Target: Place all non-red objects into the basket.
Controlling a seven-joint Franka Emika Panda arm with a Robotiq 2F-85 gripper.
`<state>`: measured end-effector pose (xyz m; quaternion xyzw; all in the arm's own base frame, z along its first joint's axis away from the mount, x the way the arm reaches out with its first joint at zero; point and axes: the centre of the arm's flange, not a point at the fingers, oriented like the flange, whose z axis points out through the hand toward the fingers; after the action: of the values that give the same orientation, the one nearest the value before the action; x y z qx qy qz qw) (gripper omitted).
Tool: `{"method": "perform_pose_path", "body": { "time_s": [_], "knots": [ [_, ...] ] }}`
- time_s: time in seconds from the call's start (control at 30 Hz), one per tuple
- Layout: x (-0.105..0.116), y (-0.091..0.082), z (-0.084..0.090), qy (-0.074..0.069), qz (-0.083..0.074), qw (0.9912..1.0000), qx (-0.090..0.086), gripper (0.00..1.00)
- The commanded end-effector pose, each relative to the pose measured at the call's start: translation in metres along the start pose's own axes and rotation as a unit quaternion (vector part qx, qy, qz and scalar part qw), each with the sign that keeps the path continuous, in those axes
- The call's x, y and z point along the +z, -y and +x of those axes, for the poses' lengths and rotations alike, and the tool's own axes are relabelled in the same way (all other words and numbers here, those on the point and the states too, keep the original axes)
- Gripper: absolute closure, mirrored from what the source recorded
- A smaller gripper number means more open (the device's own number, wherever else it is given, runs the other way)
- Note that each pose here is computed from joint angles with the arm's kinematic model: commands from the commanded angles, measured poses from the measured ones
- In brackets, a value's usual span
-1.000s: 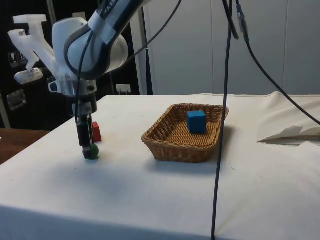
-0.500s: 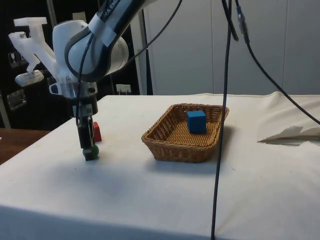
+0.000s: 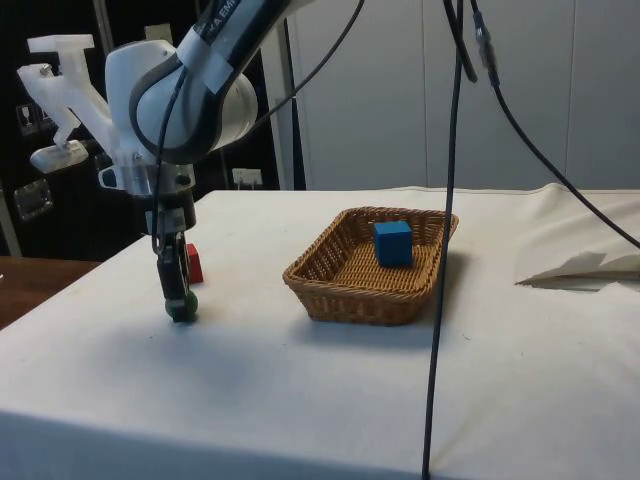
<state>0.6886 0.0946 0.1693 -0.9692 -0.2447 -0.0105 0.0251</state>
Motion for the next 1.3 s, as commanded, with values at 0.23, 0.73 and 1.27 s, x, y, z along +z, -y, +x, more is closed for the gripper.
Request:
{"method": "perform_pose_path", "body": {
  "time_s": [0.23,0.73,1.27],
  "knots": [
    [-0.024,0.003,-0.001,-0.004,0.000,0.99999,0.002,1.00],
    [-0.062,0.010,-0.015,-0.011,-0.001,0.99994,0.002,1.00],
    [-0.095,0.019,-0.035,-0.020,-0.002,0.99979,-0.002,1.00]
  ]
}}
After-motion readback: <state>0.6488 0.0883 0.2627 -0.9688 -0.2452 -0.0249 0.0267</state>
